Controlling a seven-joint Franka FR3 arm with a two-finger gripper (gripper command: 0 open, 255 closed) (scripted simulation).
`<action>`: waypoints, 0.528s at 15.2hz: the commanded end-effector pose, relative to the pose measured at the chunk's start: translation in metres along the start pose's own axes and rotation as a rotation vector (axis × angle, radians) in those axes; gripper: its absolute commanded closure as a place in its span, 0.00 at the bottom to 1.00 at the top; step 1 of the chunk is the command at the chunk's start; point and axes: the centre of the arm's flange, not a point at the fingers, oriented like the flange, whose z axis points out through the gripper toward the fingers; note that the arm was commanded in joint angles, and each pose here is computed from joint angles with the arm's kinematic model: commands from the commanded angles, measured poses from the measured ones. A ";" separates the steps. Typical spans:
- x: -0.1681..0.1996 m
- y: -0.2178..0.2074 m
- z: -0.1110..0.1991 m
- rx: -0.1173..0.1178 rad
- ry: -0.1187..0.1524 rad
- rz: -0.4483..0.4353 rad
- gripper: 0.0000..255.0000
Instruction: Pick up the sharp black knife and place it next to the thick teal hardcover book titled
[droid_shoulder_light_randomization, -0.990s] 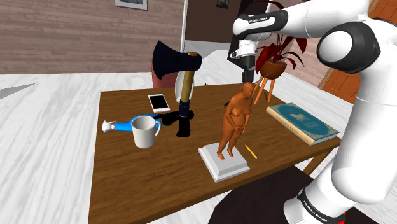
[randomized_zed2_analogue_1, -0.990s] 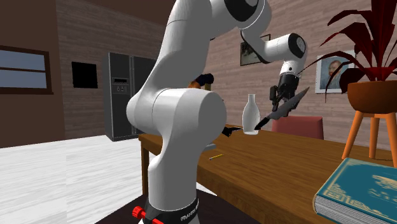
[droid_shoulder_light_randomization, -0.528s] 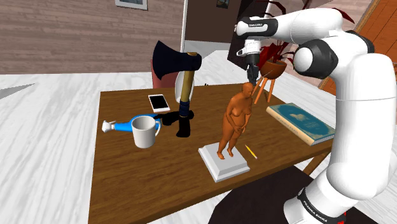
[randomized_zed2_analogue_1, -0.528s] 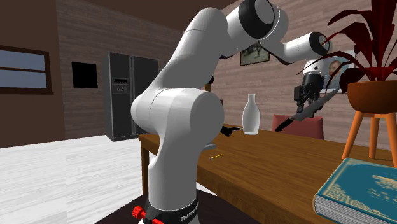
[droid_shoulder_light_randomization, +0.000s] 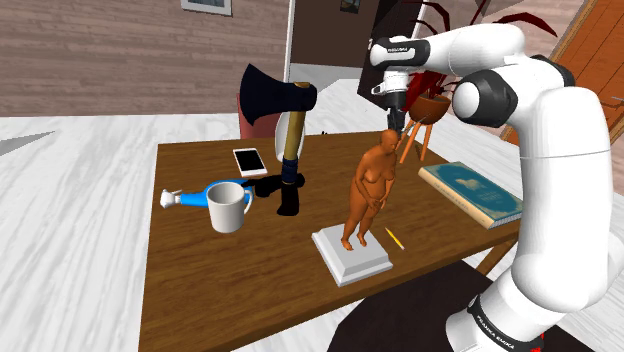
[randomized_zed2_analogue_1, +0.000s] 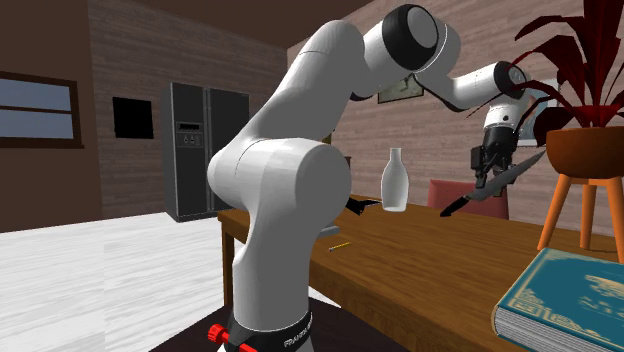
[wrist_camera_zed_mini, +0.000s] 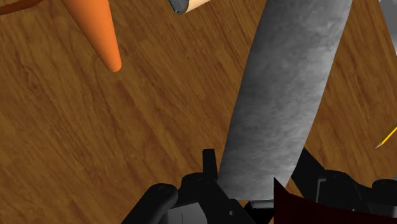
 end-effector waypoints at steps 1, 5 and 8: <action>0.002 0.003 0.009 0.000 0.000 0.000 1.00; 0.006 0.011 0.028 0.000 0.000 0.000 1.00; 0.009 0.018 0.042 0.000 0.000 0.000 1.00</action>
